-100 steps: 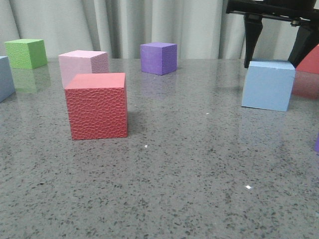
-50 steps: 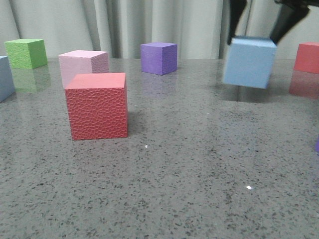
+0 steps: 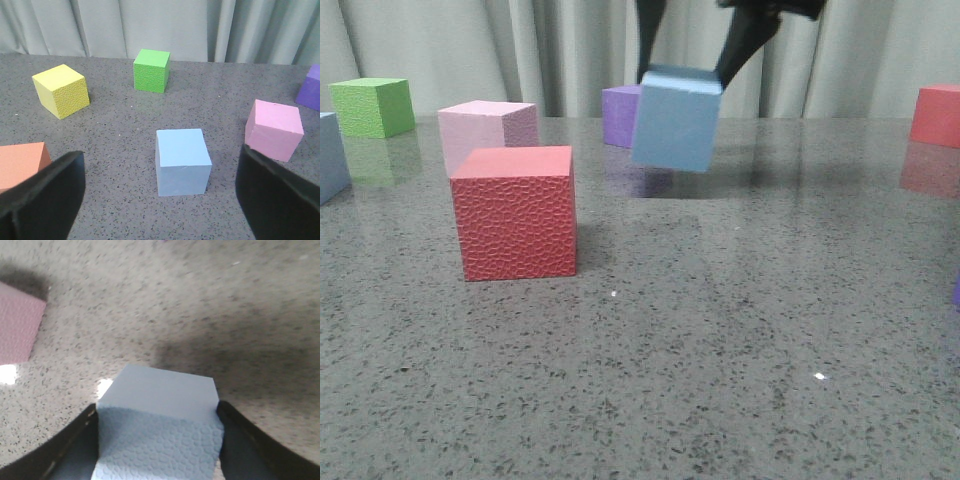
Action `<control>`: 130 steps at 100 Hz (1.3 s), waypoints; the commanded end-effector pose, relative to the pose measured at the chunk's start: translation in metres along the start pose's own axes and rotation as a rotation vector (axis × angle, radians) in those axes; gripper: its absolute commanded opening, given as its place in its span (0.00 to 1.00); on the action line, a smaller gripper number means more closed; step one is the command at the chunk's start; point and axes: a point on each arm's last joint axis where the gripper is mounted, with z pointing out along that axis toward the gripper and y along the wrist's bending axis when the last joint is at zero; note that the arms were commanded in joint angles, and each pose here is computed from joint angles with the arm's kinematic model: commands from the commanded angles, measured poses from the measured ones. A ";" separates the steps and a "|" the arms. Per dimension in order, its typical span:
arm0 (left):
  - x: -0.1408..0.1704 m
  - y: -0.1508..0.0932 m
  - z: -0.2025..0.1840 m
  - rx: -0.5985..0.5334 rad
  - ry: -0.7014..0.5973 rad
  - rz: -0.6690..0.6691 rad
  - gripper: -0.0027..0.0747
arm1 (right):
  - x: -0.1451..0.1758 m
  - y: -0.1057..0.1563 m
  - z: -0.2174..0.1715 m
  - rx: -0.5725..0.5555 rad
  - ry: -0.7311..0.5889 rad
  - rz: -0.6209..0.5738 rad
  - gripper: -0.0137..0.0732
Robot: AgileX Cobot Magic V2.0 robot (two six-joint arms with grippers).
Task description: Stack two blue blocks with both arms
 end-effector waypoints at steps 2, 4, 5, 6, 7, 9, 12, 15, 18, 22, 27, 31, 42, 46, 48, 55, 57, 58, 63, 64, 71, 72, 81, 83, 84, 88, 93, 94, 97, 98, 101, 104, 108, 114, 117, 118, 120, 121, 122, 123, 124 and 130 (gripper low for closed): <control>-0.019 -0.002 -0.004 0.011 -0.114 -0.017 0.80 | 0.006 0.010 -0.024 -0.010 0.012 -0.017 0.58; -0.019 -0.002 -0.004 0.011 -0.114 -0.017 0.80 | 0.006 0.012 -0.022 -0.012 0.012 -0.020 0.58; -0.019 -0.002 -0.004 0.011 -0.114 -0.017 0.80 | 0.005 0.013 -0.021 -0.014 0.010 -0.021 0.58; -0.019 -0.002 -0.004 0.011 -0.114 -0.017 0.80 | 0.005 0.013 -0.020 -0.014 0.010 -0.022 0.58; -0.019 -0.002 -0.004 0.011 -0.114 -0.017 0.80 | 0.005 0.014 -0.020 -0.016 0.009 -0.023 0.58; -0.019 -0.002 -0.004 0.011 -0.114 -0.017 0.80 | 0.005 0.015 -0.018 -0.017 0.008 -0.025 0.58; -0.019 -0.002 -0.004 0.011 -0.114 -0.017 0.80 | 0.005 0.017 -0.017 -0.022 0.003 -0.027 0.58; -0.019 -0.002 -0.004 0.011 -0.114 -0.017 0.80 | 0.005 0.018 -0.016 -0.026 0.000 -0.030 0.58; -0.019 -0.002 -0.004 0.011 -0.114 -0.017 0.80 | 0.004 0.018 -0.016 -0.029 -0.005 -0.030 0.58; -0.019 -0.002 -0.004 0.011 -0.114 -0.017 0.80 | 0.004 0.019 -0.016 -0.033 -0.012 -0.030 0.58; -0.019 -0.002 -0.004 0.011 -0.114 -0.017 0.80 | 0.003 0.019 -0.016 -0.036 -0.015 -0.029 0.58; -0.019 -0.002 -0.004 0.011 -0.114 -0.017 0.80 | 0.003 0.019 -0.016 -0.036 -0.015 -0.029 0.58; -0.019 -0.002 -0.004 0.011 -0.114 -0.017 0.80 | 0.003 0.019 -0.016 -0.036 -0.017 -0.030 0.60; -0.019 -0.002 -0.004 0.011 -0.114 -0.017 0.80 | 0.003 0.019 -0.016 -0.036 -0.017 -0.030 0.63; -0.019 -0.002 -0.004 0.011 -0.114 -0.017 0.80 | 0.003 0.019 -0.016 -0.036 -0.017 -0.030 0.66; -0.019 -0.002 -0.004 0.011 -0.114 -0.017 0.80 | 0.003 0.019 -0.016 -0.036 -0.017 -0.030 0.76; -0.019 -0.002 -0.004 0.011 -0.114 -0.017 0.80 | 0.003 0.019 -0.016 -0.036 -0.017 -0.030 0.79; -0.019 -0.002 -0.004 0.011 -0.114 -0.017 0.80 | 0.003 0.019 -0.016 -0.036 -0.017 -0.030 0.80; -0.019 -0.002 -0.004 0.011 -0.114 -0.017 0.80 | 0.003 0.019 -0.016 -0.035 -0.016 -0.030 0.86; -0.019 -0.002 -0.004 0.011 -0.114 -0.017 0.80 | 0.003 0.019 -0.016 -0.035 -0.016 -0.030 0.86; -0.019 -0.002 -0.004 0.011 -0.114 -0.017 0.80 | 0.003 0.019 -0.016 -0.035 -0.016 -0.030 0.88; -0.019 -0.002 -0.004 0.011 -0.114 -0.017 0.80 | 0.003 0.019 -0.016 -0.035 -0.016 -0.030 0.88; -0.019 -0.002 -0.004 0.011 -0.114 -0.017 0.80 | 0.004 0.019 -0.019 -0.038 -0.022 -0.030 0.88; -0.019 -0.002 -0.004 0.011 -0.114 -0.017 0.80 | 0.004 0.019 -0.020 -0.039 -0.023 -0.030 0.88; -0.019 -0.002 -0.004 0.011 -0.114 -0.017 0.80 | 0.004 0.019 -0.021 -0.040 -0.025 -0.031 0.88; -0.019 -0.002 -0.004 0.011 -0.114 -0.017 0.80 | 0.004 0.019 -0.025 -0.043 -0.032 -0.032 0.88; -0.019 -0.002 -0.004 0.011 -0.114 -0.017 0.80 | 0.005 0.019 -0.031 -0.046 -0.042 -0.033 0.88; -0.019 -0.002 -0.004 0.011 -0.114 -0.017 0.80 | 0.005 0.019 -0.032 -0.046 -0.041 -0.033 0.88; -0.019 -0.002 -0.004 0.011 -0.114 -0.017 0.80 | 0.005 0.019 -0.035 -0.043 -0.044 -0.035 0.88; -0.019 -0.002 -0.004 0.011 -0.114 -0.017 0.80 | 0.006 0.018 -0.037 -0.043 -0.047 -0.036 0.88; -0.019 -0.002 -0.004 0.011 -0.114 -0.017 0.80 | 0.007 0.018 -0.042 -0.043 -0.048 -0.037 0.88; -0.019 -0.002 -0.004 0.011 -0.114 -0.017 0.80 | 0.008 0.018 -0.045 -0.042 -0.049 -0.039 0.88; -0.019 -0.002 -0.004 0.011 -0.114 -0.017 0.80 | 0.009 0.017 -0.052 -0.037 -0.056 -0.042 0.88; -0.019 -0.002 -0.004 0.011 -0.114 -0.017 0.80 | 0.011 0.014 -0.064 -0.017 -0.079 -0.049 0.88; -0.019 -0.002 -0.004 0.011 -0.114 -0.017 0.80 | 0.011 0.012 -0.068 -0.008 -0.094 -0.053 0.88; -0.019 -0.002 -0.004 0.011 -0.114 -0.017 0.80 | 0.011 0.012 -0.069 -0.007 -0.096 -0.053 0.88; -0.019 -0.002 -0.004 0.011 -0.114 -0.017 0.80 | 0.012 0.011 -0.074 -0.004 -0.108 -0.055 0.88; -0.019 -0.002 -0.004 0.011 -0.114 -0.017 0.80 | 0.012 0.011 -0.076 -0.003 -0.114 -0.056 0.88; -0.019 -0.002 -0.004 0.011 -0.114 -0.017 0.80 | 0.012 0.011 -0.077 -0.003 -0.116 -0.057 0.88; -0.019 -0.002 -0.004 0.011 -0.114 -0.017 0.80 | 0.012 0.011 -0.080 -0.007 -0.122 -0.057 0.88; -0.019 -0.002 -0.004 0.011 -0.114 -0.017 0.80 | 0.013 0.011 -0.082 -0.008 -0.125 -0.060 0.88; -0.019 -0.002 -0.004 0.011 -0.114 -0.017 0.80 | 0.015 0.011 -0.093 -0.020 -0.146 -0.077 0.88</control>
